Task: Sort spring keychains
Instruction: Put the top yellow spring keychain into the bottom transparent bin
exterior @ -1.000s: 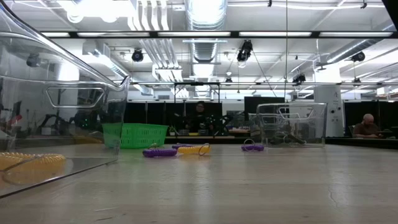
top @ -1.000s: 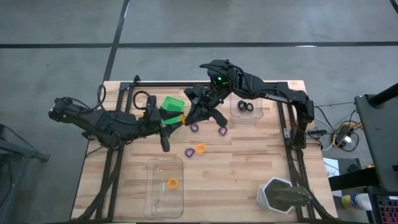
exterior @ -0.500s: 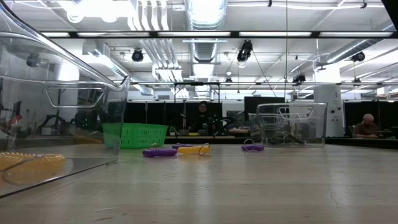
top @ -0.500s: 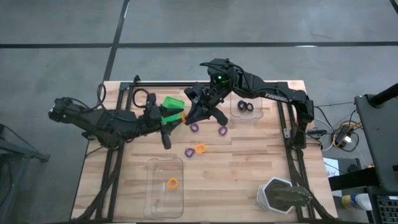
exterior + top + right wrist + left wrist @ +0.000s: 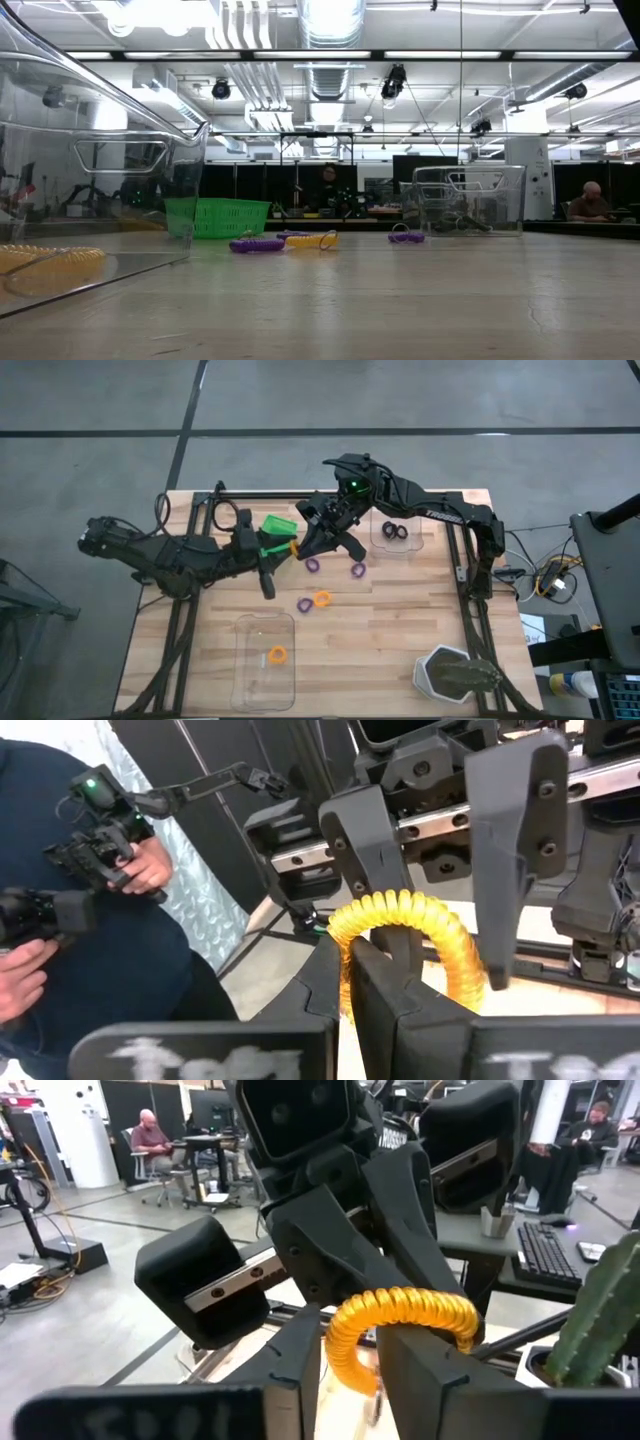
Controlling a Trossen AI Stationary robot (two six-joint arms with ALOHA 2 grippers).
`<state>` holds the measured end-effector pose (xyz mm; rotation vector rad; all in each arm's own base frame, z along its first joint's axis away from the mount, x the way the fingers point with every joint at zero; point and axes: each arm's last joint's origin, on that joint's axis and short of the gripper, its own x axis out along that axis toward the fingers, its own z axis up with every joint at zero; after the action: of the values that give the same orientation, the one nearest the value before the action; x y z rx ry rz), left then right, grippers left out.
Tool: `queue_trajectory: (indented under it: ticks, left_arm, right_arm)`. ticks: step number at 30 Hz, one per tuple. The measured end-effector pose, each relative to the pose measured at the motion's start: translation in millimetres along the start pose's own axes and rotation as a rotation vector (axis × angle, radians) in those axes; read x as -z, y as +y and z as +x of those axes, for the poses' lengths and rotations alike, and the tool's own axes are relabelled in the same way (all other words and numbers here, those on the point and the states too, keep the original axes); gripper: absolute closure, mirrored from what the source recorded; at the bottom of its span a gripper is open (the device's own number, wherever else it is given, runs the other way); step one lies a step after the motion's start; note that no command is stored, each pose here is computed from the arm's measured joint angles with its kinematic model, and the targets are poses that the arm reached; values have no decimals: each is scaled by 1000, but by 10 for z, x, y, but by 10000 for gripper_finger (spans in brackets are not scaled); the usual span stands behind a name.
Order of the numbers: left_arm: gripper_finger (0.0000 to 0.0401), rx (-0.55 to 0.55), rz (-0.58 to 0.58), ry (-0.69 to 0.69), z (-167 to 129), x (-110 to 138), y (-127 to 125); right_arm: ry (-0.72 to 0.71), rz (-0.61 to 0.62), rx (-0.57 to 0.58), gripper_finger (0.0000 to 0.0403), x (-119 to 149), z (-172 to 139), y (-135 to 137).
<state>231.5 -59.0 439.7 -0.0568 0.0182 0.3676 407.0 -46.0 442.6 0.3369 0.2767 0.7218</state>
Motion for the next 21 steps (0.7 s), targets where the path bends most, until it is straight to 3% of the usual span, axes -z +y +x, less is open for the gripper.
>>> queue_trajectory:
  ticks: [7, 12, 21]
  left_arm:
    - [386, 0, -14, 1, 0, 1, 0]
    - [392, -10, -32, 2, -4, 1, 8]
    - [397, -15, -24, 35, -106, -8, 92]
  right_arm:
    - [-2, 3, 5, 394, -2, 0, -1]
    - [-24, 36, 88, 385, -7, 1, -23]
    - [-34, 66, 134, 276, -14, -12, -30]
